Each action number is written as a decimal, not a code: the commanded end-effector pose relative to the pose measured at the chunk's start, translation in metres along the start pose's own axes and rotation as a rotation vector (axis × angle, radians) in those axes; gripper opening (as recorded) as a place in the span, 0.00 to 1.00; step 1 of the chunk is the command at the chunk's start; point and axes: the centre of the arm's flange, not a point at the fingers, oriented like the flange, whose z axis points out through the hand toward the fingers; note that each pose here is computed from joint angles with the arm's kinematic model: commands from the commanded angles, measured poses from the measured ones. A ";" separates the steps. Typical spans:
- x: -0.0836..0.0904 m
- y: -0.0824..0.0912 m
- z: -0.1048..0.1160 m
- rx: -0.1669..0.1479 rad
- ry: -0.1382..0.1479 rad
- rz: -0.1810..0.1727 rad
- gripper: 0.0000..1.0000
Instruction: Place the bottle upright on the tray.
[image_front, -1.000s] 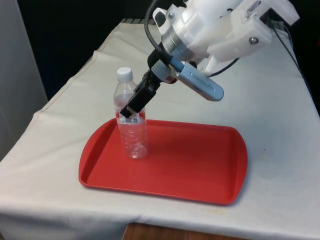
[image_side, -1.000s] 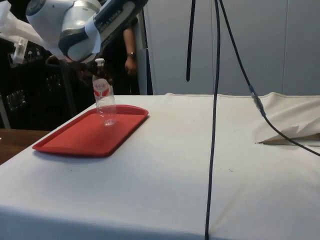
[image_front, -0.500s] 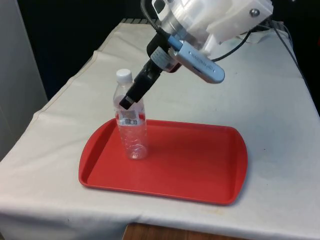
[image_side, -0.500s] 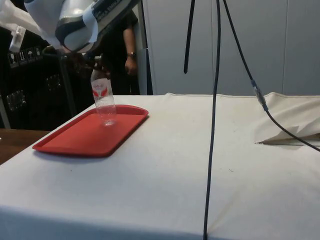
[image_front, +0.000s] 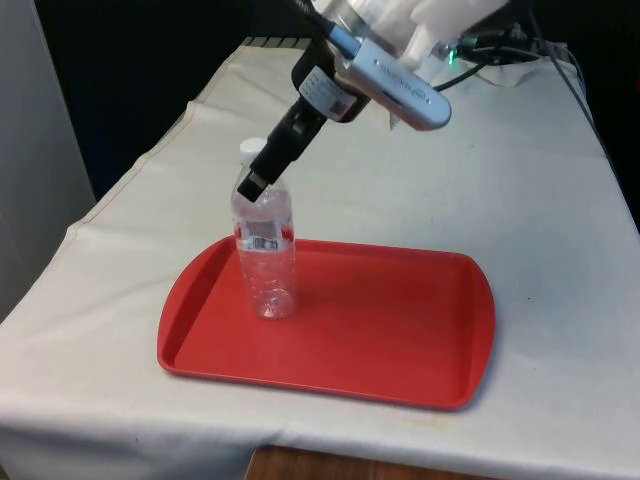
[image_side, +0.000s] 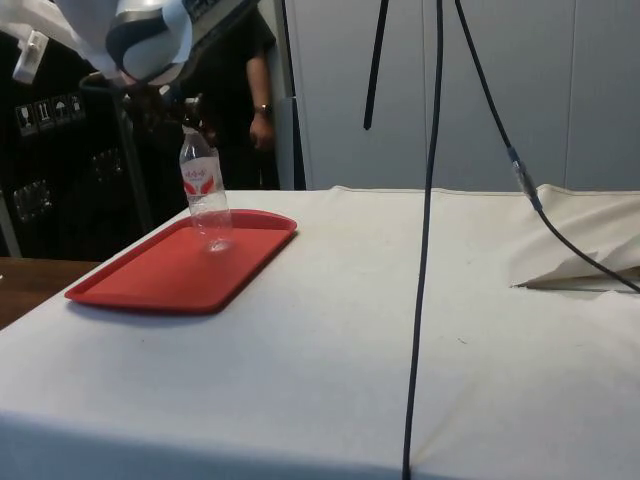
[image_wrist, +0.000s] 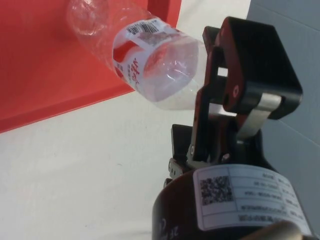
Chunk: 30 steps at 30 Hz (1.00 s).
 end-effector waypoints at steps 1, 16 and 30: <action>0.002 0.000 -0.004 0.007 -0.021 0.009 1.00; 0.013 -0.003 -0.017 0.017 -0.074 0.043 1.00; 0.021 -0.003 -0.029 0.023 -0.119 0.072 1.00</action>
